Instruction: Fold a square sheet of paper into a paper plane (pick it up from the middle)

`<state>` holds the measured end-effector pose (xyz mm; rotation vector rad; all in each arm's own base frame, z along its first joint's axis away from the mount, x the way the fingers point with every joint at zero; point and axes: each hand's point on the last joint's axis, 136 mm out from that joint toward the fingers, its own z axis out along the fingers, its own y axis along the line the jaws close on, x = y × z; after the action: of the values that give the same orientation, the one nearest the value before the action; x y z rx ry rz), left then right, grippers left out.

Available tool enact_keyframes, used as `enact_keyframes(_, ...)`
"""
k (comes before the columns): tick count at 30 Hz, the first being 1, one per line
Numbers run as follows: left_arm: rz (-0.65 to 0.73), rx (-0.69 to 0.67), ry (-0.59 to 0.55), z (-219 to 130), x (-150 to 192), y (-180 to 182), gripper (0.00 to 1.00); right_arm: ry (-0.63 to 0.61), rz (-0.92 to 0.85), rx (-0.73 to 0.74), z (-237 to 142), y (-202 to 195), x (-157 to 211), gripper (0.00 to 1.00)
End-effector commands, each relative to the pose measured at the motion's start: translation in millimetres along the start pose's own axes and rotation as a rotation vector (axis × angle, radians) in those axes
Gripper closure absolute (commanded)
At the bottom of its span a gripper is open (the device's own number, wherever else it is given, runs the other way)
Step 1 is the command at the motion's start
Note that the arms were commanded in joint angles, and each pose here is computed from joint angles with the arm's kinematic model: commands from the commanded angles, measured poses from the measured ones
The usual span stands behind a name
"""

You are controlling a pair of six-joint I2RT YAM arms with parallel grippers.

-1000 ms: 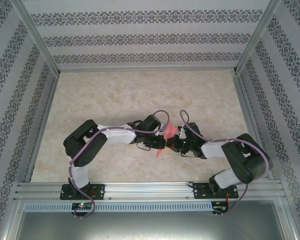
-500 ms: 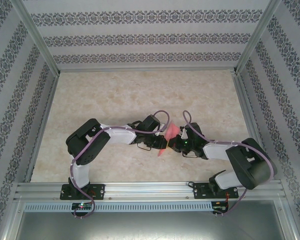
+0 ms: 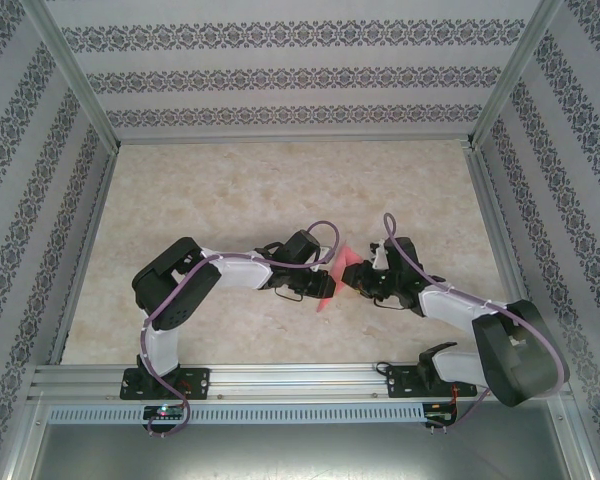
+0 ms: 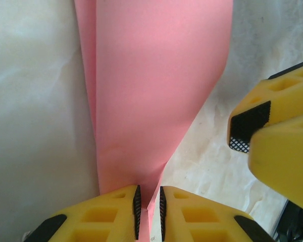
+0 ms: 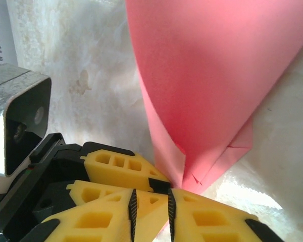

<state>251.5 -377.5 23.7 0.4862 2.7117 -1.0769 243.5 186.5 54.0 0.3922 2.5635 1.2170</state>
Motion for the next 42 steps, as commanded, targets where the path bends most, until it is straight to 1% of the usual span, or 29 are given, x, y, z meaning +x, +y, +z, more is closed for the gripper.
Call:
enact_keyframes(1,-0.018,-0.048,0.039,9.3,13.4,20.0,0.78,0.022,-0.025,-0.015,2.8,6.5,-4.2,0.74)
enact_keyframes(3,-0.014,-0.045,0.040,8.9,12.8,18.8,0.78,0.035,-0.021,-0.004,5.8,3.8,-4.1,0.73)
enact_keyframes(5,-0.010,-0.043,0.040,8.0,12.8,18.1,0.78,0.037,-0.020,0.009,7.7,0.7,-4.3,0.70)
enact_keyframes(10,0.001,-0.038,0.042,7.5,13.8,17.3,0.78,0.038,-0.028,0.010,11.3,2.4,-7.9,0.69)
enact_keyframes(16,0.011,-0.035,0.044,6.7,14.9,16.3,0.78,0.048,-0.033,0.103,12.2,-13.9,-6.5,0.65)
enact_keyframes(20,0.011,-0.027,0.052,8.6,15.8,16.4,0.78,0.046,-0.046,0.057,16.0,-4.2,-10.2,0.66)
enact_keyframes(24,0.017,-0.023,0.057,8.5,16.8,15.1,0.77,0.062,-0.049,0.049,22.1,-2.3,-10.8,0.67)
enact_keyframes(27,0.021,-0.021,0.058,8.1,16.8,15.0,0.77,0.072,-0.043,0.040,25.5,-2.5,-10.5,0.73)
enact_keyframes(31,0.035,0.003,0.054,5.0,15.4,7.9,0.76,0.075,-0.044,0.056,26.0,-7.3,-9.9,0.89)
enact_keyframes(34,0.050,0.001,0.045,-0.8,14.0,3.3,0.76,0.089,-0.045,0.089,26.1,-13.7,-7.5,0.97)
enact_keyframes(36,0.058,0.000,0.041,-5.0,12.9,0.7,0.75,0.090,-0.045,0.098,26.2,-16.5,-6.9,1.00)
enact_keyframes(42,0.076,-0.007,0.010,-20.9,6.6,-8.3,0.71,0.103,-0.048,0.151,25.4,-29.3,-3.6,1.00)
